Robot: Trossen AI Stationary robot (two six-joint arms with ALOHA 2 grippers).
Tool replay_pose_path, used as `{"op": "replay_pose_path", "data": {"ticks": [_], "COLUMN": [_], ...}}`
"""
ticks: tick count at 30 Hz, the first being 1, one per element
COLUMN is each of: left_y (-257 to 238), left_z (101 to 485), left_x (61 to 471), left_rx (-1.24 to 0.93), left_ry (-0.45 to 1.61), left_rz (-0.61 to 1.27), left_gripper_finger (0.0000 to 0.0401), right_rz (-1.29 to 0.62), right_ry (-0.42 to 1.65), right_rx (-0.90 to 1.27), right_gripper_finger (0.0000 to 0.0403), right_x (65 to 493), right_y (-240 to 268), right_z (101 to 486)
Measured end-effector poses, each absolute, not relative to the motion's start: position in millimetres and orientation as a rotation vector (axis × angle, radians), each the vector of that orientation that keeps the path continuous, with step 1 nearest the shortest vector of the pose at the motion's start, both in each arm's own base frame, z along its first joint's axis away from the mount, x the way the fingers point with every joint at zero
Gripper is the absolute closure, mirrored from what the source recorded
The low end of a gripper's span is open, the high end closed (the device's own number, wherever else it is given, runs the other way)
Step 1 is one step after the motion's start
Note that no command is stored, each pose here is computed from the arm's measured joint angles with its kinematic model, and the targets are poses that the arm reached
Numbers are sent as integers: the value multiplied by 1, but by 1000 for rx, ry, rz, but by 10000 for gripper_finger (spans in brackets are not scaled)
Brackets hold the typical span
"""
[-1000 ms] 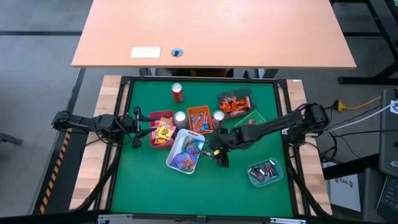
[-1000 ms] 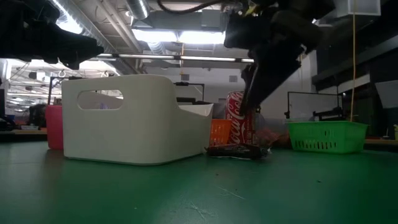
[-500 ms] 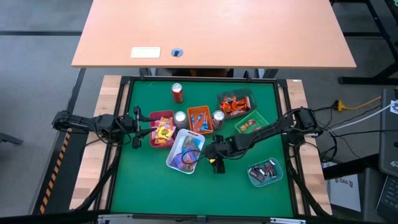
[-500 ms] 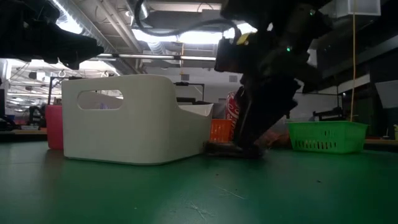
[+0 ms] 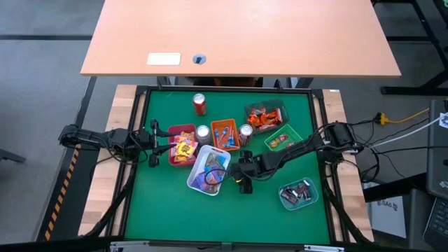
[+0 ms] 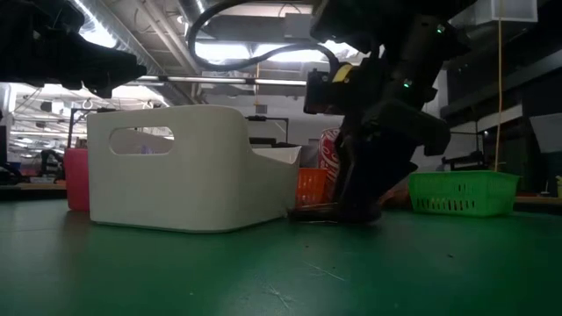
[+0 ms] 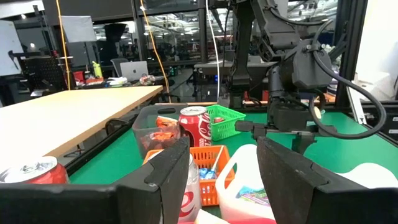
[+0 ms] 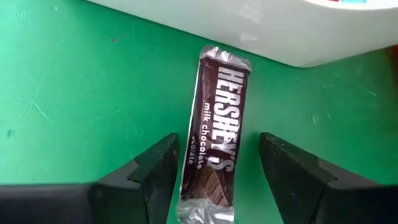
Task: Sort candy
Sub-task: Put the brown chocolate into the blue bin
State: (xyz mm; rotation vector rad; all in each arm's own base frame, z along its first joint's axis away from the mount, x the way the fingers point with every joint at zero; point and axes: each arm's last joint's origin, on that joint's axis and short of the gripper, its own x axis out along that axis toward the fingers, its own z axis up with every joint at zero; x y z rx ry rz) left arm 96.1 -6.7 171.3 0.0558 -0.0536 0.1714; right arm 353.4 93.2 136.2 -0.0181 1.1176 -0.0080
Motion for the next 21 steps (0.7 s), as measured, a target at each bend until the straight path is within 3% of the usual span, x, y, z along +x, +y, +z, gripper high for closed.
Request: {"op": "replay_pose_path", "data": {"ticks": [4,14,21], "left_y": [-7,-7,-7], "left_z": [171,171,171], "left_x": [96,96,96], "left_rx": [56,56,56], "left_ry": [-54,-54,-54], "left_rz": [171,171,171], "left_gripper_finger": [223,223,223], "right_rz": [0,10,37], "right_ry": [1122,1129,1135], "right_rx": [-13,-9,7], "right_gripper_finger": [188,285,323], "right_x": [353,353,353], "right_y": [93,94,95], "right_z": [136,136,136]}}
